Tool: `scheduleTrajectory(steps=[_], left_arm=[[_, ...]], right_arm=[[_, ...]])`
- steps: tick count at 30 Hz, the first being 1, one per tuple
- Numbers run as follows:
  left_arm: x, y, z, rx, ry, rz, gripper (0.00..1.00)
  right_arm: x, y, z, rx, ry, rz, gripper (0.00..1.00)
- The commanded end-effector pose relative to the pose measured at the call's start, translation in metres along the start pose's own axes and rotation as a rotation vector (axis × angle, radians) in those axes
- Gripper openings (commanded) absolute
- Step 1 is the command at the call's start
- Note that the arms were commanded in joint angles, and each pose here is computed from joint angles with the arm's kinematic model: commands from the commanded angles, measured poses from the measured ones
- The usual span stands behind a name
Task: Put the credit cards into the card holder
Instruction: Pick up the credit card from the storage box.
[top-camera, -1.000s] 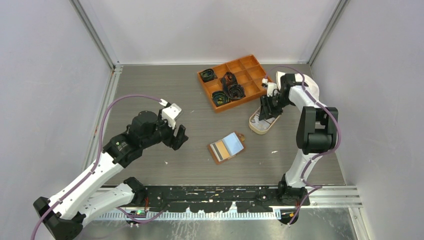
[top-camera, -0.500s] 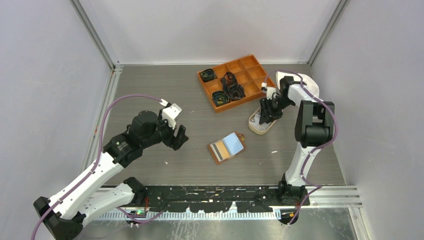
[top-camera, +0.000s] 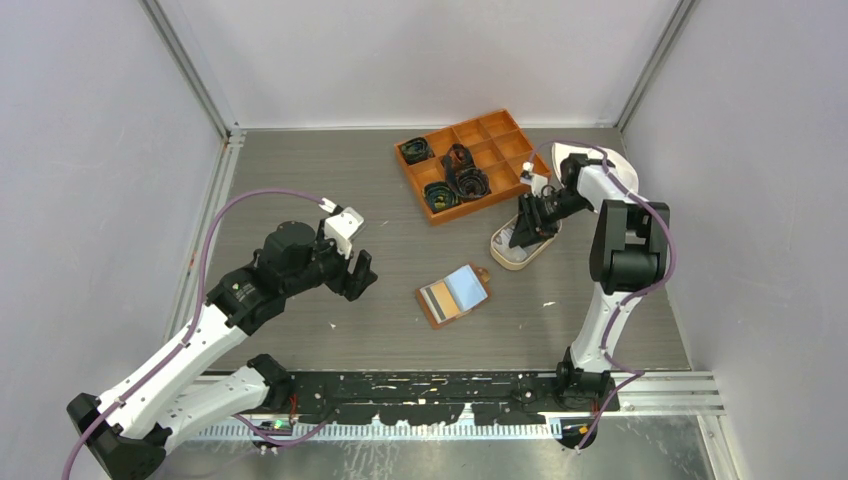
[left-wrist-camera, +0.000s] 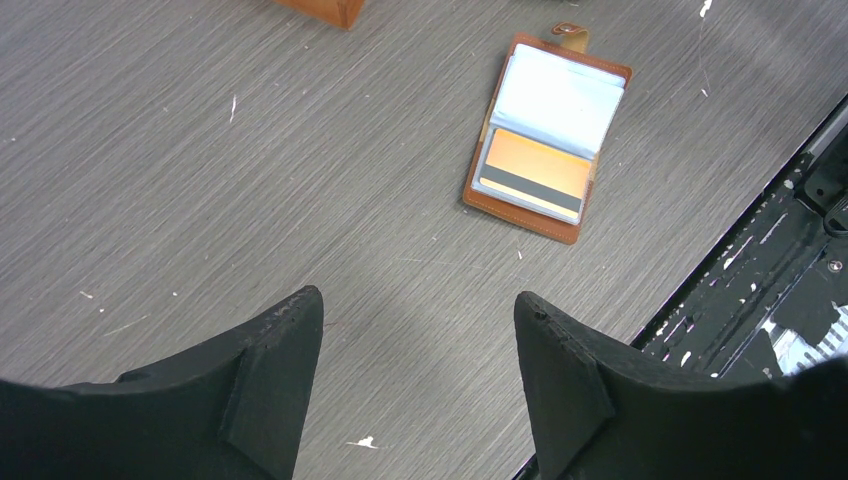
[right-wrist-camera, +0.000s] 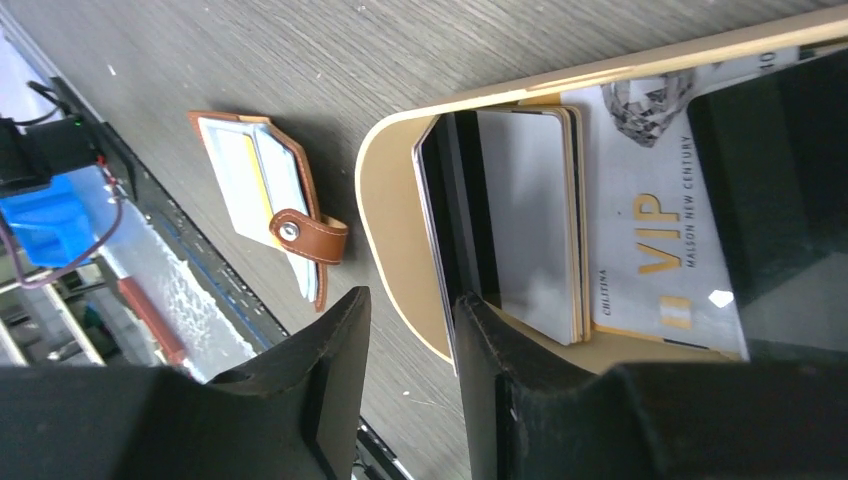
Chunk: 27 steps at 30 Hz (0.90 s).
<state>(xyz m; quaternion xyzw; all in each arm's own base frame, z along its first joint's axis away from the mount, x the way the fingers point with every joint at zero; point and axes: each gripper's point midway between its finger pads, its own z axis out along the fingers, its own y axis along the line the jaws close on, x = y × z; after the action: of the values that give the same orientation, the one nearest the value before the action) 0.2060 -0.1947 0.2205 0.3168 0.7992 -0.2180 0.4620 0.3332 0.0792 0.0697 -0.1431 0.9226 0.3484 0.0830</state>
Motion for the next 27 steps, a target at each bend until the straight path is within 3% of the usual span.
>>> scheduleTrajectory(steps=[1,8,16,23,27], left_arm=[[-0.014,-0.001,0.0,0.009,-0.053,0.007,0.7],[-0.014,-0.001,0.0,0.011,-0.052,0.007,0.7],[-0.013,-0.001,0.001,0.01,-0.049,0.007,0.7],[-0.013,-0.001,0.002,0.01,-0.047,0.006,0.7],[-0.013,-0.001,0.001,0.01,-0.048,0.006,0.7]], right_arm=[[-0.006,0.012,0.001,-0.082,-0.013,0.053,0.42],[-0.003,-0.011,0.01,0.043,0.002,0.064,0.44],[-0.003,-0.013,0.026,0.054,0.034,0.064,0.42],[-0.004,-0.011,0.032,0.029,0.049,0.065,0.15],[-0.008,-0.017,0.028,0.063,-0.001,0.121,0.08]])
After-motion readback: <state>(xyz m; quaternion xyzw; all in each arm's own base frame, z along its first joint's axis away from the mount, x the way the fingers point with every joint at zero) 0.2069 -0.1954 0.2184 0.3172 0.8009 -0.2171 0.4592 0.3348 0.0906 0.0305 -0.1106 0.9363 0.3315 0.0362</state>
